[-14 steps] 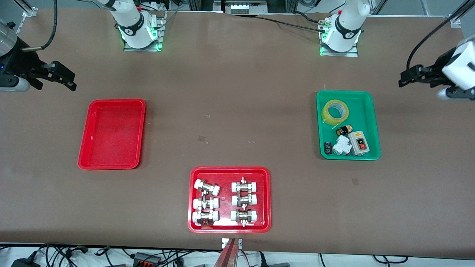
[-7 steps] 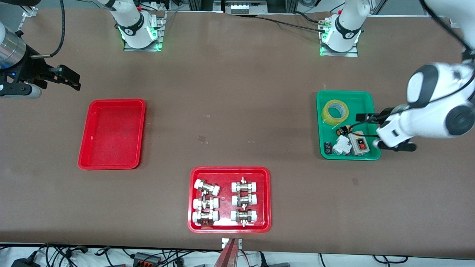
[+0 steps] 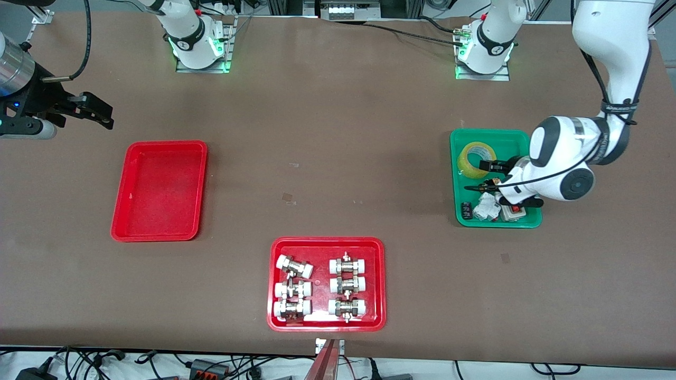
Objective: Left arm passes tape to right arm into tray
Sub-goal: 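Lower the left gripper onto the yellow tape roll and grasp it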
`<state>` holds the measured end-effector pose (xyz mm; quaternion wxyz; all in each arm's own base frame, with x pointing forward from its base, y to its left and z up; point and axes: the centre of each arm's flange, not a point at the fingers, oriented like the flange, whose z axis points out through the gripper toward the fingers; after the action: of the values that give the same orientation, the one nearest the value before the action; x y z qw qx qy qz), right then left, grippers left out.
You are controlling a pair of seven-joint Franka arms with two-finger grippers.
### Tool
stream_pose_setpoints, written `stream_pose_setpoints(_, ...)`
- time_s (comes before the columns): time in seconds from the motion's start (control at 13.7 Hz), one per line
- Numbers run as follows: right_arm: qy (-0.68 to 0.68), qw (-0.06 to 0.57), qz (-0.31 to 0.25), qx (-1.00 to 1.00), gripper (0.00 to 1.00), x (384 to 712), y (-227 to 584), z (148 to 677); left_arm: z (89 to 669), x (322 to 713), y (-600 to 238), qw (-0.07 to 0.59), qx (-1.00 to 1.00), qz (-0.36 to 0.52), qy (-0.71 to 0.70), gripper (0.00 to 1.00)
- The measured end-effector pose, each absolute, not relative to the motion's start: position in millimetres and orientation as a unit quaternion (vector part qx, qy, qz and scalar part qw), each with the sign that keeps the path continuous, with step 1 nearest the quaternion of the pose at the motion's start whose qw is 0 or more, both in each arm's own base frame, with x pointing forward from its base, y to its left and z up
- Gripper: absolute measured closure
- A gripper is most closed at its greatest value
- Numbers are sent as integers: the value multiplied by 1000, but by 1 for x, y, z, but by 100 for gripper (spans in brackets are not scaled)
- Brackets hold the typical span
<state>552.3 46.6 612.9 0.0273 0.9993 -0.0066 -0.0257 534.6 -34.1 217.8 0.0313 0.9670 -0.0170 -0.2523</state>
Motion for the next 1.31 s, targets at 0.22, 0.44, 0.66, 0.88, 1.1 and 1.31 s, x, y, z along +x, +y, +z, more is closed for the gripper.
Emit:
stream_pose_setpoints(0.22,-7,27,-26,999,0,552,47,613,203,512,-34,29,970,-240,-16,0)
stream_pose_setpoints(0.44,-7,27,-27,999,0,552,46,613,199,503,-33,28,974,-224,-15,3)
stream_pose_setpoints(0.66,-7,27,-27,999,0,552,46,613,195,499,-33,27,975,-220,-15,20)
stream_pose_setpoints(0.88,-7,27,-27,999,0,552,46,613,195,499,-33,27,975,-218,-15,54)
stream_pose_setpoints(1.1,-7,27,-27,999,0,552,46,612,197,500,-29,27,976,-216,-11,79)
stream_pose_setpoints(1.31,-7,27,-27,999,0,552,46,612,198,500,-29,27,976,-215,-12,79)
